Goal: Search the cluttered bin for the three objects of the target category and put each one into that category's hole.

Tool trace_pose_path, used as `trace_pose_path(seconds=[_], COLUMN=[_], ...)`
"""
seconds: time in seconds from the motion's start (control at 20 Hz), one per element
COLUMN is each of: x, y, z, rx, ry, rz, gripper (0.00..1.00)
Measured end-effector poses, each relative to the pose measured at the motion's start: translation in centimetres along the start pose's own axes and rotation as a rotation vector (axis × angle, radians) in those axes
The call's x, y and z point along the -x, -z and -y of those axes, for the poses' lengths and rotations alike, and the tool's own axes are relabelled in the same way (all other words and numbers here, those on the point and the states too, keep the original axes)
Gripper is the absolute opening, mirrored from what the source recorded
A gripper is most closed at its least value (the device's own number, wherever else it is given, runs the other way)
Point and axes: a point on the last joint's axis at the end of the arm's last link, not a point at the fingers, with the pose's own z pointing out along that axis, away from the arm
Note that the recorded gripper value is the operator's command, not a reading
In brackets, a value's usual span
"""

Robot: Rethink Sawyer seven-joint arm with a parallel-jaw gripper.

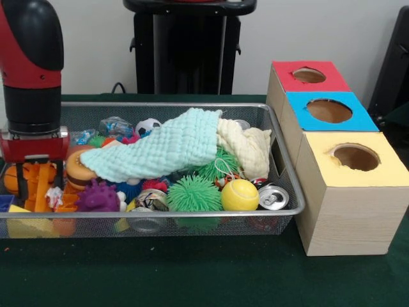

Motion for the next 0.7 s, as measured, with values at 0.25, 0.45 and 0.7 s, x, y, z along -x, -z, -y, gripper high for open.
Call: trace_pose_path(seconds=[0.25, 0.45, 0.7], x=[-0.3, 0.1, 0.8], y=[-0.1, -0.2, 0.0], z=[-1.0, -2.4, -3.9], rx=[-0.012, -0.055, -0.093], ry=[0.033, 0.122, 0.213], rz=[0.039, 0.069, 0.077], gripper=[1.00, 1.00, 1.00])
